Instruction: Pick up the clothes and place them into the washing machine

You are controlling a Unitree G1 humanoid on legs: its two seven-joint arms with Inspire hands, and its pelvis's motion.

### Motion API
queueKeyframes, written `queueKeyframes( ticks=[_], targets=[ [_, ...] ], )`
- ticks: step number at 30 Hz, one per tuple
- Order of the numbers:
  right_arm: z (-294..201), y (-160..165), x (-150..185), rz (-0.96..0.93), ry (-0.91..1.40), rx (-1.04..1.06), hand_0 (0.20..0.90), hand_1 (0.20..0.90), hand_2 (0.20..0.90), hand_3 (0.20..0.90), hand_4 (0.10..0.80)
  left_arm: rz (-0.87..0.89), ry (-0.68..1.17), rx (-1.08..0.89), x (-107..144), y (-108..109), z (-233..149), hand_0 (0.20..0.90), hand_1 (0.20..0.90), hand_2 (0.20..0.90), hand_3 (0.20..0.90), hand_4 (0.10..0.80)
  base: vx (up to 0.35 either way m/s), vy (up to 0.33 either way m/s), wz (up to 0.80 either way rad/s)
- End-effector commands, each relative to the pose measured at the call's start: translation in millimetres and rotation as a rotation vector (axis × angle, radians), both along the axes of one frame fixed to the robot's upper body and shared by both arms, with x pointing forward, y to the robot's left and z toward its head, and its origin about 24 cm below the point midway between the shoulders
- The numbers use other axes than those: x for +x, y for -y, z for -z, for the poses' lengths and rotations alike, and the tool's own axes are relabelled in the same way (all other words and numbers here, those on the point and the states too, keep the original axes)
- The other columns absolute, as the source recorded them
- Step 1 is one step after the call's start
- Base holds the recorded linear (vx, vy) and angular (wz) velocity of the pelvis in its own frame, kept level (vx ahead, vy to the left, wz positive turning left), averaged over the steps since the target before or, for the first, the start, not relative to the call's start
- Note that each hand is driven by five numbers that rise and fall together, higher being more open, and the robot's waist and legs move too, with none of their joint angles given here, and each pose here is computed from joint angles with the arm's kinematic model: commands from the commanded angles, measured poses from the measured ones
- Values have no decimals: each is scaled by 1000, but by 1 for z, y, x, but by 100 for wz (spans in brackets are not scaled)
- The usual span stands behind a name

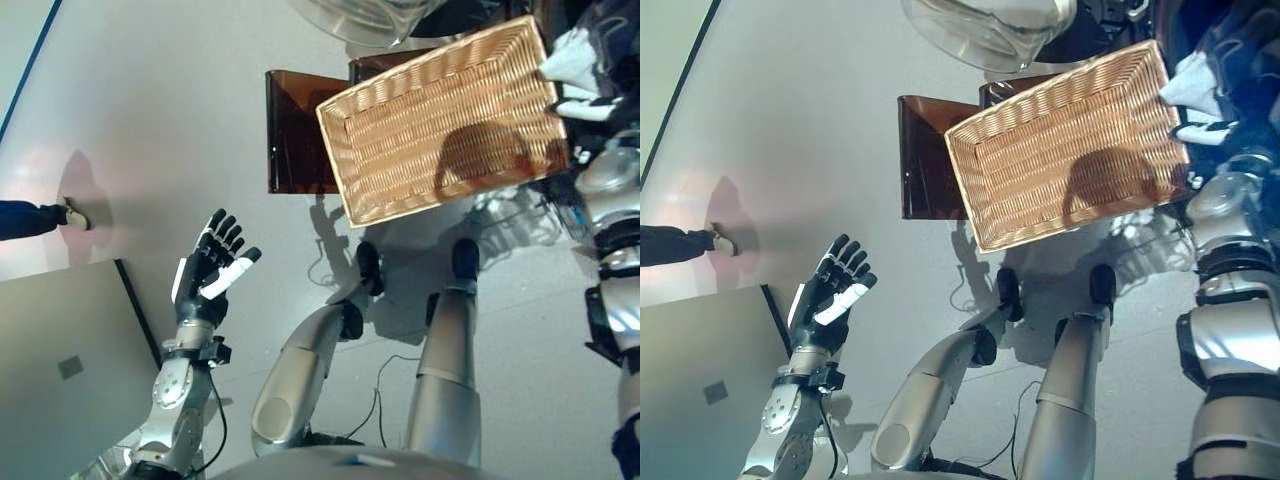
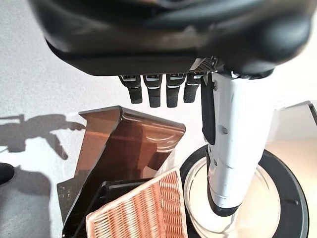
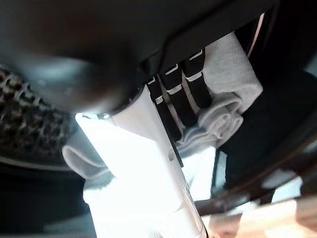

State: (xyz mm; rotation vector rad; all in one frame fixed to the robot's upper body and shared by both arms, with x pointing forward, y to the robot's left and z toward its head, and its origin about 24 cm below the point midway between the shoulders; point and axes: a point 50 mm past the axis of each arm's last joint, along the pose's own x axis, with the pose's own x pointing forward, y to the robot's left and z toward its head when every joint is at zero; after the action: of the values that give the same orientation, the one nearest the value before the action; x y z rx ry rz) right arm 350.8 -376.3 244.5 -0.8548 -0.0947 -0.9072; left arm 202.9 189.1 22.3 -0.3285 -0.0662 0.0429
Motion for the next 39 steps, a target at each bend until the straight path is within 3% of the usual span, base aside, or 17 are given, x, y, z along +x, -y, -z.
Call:
queueKeyframes(
  ticks=[1, 11, 22, 29, 39],
  targets=[
    [-64, 25, -28, 99, 170, -81, 900, 900, 900, 900, 800, -68, 84, 56, -11, -29, -20, 900, 900, 900, 900, 800, 30, -32, 3],
    [-106, 46, -57, 279, 191, -191, 900, 900, 900, 900, 800, -46, 95, 35, -8, -22, -21, 900, 900, 900, 900, 800, 12, -13, 1],
    [-126, 47, -69, 378, 261, -221, 900, 900, 900, 900, 800, -62, 89, 20, -7, -20, -20, 900, 900, 900, 900, 800, 0, 0, 0],
    [-120, 37, -57, 342, 280, -215, 900, 900, 900, 900, 800, -78, 88, 17, -5, -19, -19, 900, 900, 900, 900, 800, -2, 0, 0],
    [-74, 5, -25, 263, 338, -186, 900, 900, 900, 900, 800, -113, 110, 25, -2, -20, -23, 900, 900, 900, 900, 800, -34, 9, -1]
  ],
)
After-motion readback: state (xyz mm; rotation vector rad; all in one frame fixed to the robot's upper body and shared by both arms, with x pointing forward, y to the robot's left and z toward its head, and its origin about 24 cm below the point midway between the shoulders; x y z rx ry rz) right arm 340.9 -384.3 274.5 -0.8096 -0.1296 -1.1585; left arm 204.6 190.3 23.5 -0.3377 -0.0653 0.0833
